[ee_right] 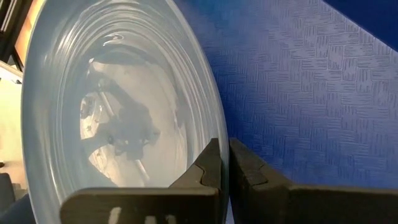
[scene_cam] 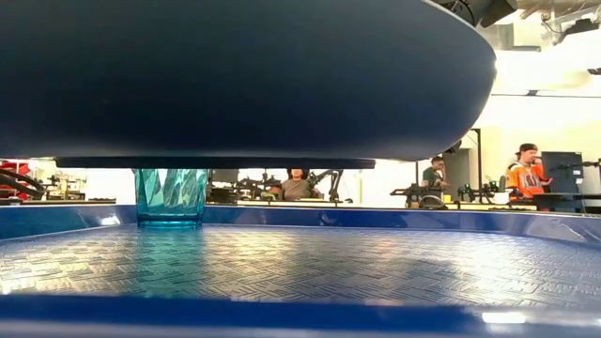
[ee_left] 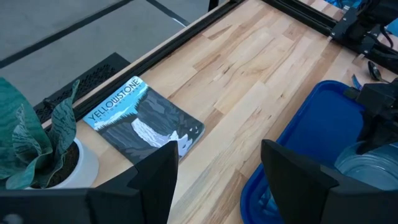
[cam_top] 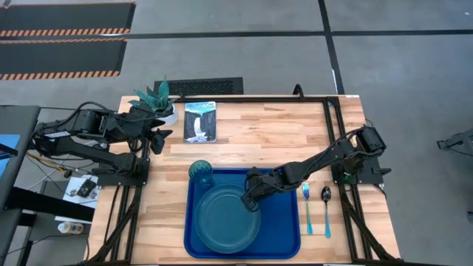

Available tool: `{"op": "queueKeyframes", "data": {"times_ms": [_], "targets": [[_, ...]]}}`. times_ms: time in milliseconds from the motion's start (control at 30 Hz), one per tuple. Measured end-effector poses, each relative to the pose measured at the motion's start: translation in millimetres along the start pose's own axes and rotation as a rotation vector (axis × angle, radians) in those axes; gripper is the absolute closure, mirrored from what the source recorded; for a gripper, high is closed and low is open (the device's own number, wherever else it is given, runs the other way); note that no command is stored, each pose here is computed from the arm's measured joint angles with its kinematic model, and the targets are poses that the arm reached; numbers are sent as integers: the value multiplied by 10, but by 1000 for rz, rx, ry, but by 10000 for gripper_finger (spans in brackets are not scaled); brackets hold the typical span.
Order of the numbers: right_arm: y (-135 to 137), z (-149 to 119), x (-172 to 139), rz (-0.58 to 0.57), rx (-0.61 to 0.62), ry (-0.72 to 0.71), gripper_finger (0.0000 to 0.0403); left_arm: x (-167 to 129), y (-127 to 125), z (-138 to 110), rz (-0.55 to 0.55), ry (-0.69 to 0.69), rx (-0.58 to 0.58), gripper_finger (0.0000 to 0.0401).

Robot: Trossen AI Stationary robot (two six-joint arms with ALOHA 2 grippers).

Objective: Pick and place plate/cup/fork/spoon on tray
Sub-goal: Put the blue plate on the blue serving tray to the bottom of the blue glass

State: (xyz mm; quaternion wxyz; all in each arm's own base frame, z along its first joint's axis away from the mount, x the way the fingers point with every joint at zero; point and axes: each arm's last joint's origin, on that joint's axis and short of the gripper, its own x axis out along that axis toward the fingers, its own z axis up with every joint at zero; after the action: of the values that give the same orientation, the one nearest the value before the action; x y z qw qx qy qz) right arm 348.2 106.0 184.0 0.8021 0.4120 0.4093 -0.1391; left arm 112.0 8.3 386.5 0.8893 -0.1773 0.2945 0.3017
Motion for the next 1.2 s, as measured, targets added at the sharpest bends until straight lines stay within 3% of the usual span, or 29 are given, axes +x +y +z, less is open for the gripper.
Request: {"op": "queueKeyframes", "data": {"times_ms": [1200], "targets": [[29,-7,146,42,18,-42,378,0,0,-1,-1,0,0,186]]}}
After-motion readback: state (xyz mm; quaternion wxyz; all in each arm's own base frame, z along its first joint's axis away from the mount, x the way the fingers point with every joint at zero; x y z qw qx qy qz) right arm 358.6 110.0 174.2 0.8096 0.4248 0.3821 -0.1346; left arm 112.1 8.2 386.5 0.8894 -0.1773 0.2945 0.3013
